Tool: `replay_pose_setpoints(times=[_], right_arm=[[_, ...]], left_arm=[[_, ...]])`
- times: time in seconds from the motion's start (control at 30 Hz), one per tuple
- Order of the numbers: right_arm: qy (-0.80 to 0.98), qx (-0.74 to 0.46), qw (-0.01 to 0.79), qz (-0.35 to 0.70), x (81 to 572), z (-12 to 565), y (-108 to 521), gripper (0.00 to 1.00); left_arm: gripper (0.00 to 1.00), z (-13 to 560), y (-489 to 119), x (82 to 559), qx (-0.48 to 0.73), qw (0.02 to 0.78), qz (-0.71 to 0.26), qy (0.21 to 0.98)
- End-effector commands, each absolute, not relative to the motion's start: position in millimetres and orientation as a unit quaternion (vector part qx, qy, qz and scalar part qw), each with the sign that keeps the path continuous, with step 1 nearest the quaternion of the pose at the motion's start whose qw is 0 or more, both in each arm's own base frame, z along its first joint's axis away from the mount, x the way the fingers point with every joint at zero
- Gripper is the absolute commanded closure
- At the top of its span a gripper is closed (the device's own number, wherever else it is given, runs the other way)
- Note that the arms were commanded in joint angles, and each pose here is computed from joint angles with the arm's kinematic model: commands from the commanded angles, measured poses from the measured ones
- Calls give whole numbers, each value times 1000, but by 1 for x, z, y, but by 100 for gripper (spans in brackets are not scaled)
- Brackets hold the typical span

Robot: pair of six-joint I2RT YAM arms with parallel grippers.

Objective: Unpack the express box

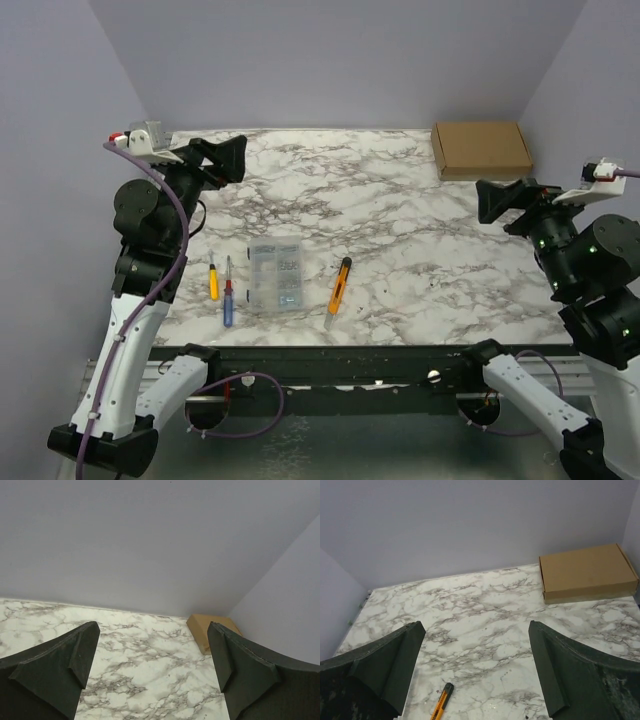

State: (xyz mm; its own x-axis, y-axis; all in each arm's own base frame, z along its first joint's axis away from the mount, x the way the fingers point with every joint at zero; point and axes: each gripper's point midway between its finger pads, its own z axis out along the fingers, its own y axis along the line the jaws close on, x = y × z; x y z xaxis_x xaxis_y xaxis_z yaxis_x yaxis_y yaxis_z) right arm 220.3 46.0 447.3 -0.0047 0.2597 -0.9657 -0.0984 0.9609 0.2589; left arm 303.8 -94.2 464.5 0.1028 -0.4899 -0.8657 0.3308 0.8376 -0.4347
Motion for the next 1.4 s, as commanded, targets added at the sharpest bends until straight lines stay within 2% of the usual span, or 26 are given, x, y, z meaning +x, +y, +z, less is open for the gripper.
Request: replay_pose_setpoints(times=[0.0,0.2,0.4,0.63,0.8,0.97,1.1,1.23,1.37], right_arm=[[725,72,674,120,234,421,50,0],[758,37,631,159,255,384,83,0],[774,25,593,222,284,330,122,0],[817,28,542,194,329,279,137,0],[850,40,469,234,346,242,167,0],[856,179,457,161,379,208,106,0],[836,269,465,109,424,202,48,0],[819,306,482,54,477,198,9,0],[821,289,493,-8,523,196,-20,0]], left_arm=[[1,449,-97,302,-52,720,-271,637],[1,405,-103,317,-39,678,-254,689],[1,338,-118,336,-30,597,-251,761],[1,278,-121,343,-22,522,-227,822],[1,239,-146,341,4,458,-262,850],[1,202,-182,329,48,405,-270,872],[1,202,-216,323,133,393,-281,865],[1,215,-230,330,184,406,-273,852],[1,226,-235,334,204,416,-278,842]])
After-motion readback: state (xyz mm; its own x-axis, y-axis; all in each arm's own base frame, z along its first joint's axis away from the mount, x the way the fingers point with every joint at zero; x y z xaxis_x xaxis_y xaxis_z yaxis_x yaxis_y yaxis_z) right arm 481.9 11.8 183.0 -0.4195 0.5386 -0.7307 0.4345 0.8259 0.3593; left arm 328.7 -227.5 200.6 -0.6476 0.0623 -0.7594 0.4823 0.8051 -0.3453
